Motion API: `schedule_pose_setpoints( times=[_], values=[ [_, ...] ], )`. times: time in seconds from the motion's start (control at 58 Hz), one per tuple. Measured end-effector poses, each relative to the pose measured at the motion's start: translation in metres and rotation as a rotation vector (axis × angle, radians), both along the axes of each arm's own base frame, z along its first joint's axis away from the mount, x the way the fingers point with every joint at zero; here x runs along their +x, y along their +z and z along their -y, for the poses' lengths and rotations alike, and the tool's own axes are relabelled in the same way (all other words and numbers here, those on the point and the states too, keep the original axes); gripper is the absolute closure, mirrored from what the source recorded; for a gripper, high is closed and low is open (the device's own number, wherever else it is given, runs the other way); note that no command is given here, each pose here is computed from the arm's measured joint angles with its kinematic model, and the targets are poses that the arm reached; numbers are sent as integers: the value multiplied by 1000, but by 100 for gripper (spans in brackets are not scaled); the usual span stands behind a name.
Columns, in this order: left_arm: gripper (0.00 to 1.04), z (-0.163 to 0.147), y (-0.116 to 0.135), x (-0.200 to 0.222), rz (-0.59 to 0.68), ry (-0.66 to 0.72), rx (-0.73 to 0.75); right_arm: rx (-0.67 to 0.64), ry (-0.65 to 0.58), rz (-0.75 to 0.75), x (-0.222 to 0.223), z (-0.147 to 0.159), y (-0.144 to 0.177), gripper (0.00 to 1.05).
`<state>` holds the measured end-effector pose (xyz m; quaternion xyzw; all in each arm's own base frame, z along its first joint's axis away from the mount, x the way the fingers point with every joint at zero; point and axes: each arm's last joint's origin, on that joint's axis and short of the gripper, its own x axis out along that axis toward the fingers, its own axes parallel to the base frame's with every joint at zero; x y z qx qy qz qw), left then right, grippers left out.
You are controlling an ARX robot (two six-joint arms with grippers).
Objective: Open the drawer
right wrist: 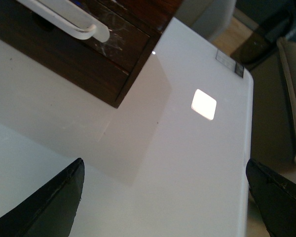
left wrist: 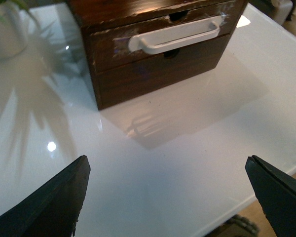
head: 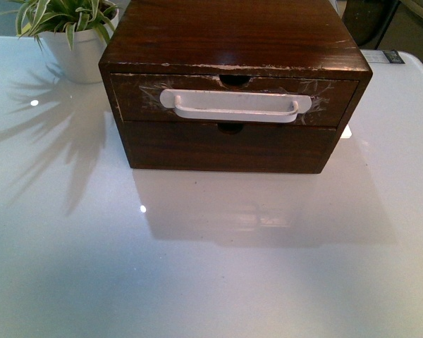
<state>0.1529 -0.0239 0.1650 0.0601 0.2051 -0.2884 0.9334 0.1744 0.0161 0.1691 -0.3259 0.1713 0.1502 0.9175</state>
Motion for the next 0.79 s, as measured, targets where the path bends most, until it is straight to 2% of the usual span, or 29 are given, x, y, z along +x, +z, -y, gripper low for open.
schedule_pose_setpoints(
  times=[0.138,0.19,0.31,0.569,0.793],
  values=[
    [8,16,-3,51,156,-173,124,-115,175,-46,34,-14,-8,9],
    [8,26,-13,78,192,-256,206,-192,246,-77,54,-23,-15,9],
    [8,47,-41,116,146,-436,316,-314,372,-117,87,-39,-26,9],
    [8,69,-52,155,213,-606,467,-439,541,-139,124,-59,-36,9],
    [8,80,-59,174,255,-705,560,-511,620,-153,142,-71,-45,9]
  ],
)
